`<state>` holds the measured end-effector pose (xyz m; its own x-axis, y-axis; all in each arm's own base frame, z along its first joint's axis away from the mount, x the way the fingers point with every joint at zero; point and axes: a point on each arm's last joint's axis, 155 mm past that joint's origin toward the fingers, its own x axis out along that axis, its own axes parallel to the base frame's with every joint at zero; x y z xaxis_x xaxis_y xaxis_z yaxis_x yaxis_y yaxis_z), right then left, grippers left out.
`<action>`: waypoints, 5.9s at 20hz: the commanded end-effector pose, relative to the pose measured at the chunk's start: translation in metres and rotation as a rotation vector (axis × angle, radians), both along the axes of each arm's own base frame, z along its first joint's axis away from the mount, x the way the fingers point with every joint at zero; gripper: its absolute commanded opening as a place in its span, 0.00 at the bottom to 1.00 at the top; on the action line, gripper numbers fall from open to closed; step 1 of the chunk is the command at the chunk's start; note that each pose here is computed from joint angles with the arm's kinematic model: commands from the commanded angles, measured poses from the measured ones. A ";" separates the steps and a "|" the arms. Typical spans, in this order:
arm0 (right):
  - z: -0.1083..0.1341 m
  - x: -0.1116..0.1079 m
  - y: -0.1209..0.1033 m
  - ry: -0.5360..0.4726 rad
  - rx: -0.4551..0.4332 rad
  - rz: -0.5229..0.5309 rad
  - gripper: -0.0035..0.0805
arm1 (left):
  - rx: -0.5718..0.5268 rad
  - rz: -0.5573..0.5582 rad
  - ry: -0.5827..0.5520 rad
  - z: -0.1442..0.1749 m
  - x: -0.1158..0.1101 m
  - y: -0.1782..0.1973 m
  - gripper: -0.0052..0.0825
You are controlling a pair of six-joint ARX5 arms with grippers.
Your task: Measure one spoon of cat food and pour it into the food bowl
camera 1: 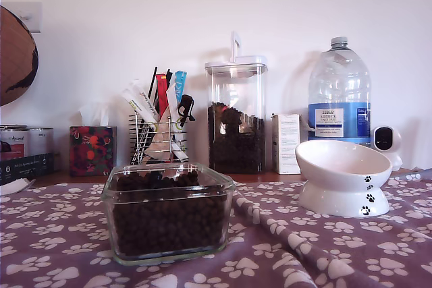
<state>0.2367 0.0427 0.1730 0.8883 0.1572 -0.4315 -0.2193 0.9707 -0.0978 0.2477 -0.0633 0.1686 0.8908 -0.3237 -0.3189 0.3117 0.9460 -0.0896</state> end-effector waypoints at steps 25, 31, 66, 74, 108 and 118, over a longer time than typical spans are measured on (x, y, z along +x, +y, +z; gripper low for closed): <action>-0.018 0.012 0.081 0.128 0.176 0.250 0.03 | -0.271 -0.310 0.152 0.004 -0.047 -0.113 0.04; -0.028 0.019 0.073 0.158 0.147 0.198 0.03 | -0.288 -0.319 0.240 -0.013 -0.063 -0.151 0.04; -0.018 0.022 0.079 0.122 0.175 0.220 0.03 | -0.301 -0.188 0.912 -0.084 -0.051 -0.205 0.61; -0.018 0.022 0.079 0.121 0.176 0.220 0.03 | -0.276 -0.169 1.004 -0.101 -0.061 -0.206 0.61; -0.020 0.020 0.080 0.134 0.180 0.224 0.03 | -0.241 -0.132 0.930 -0.101 -0.027 -0.192 0.03; -0.020 0.021 0.080 0.139 0.200 0.212 0.03 | 0.229 -0.162 0.555 -0.056 0.015 -0.134 0.03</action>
<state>0.2566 0.1217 0.1501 0.7583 0.4211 -0.4976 -0.4144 0.9007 0.1306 0.2600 -0.1997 0.1108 0.5013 -0.3292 -0.8002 0.3840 0.9134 -0.1352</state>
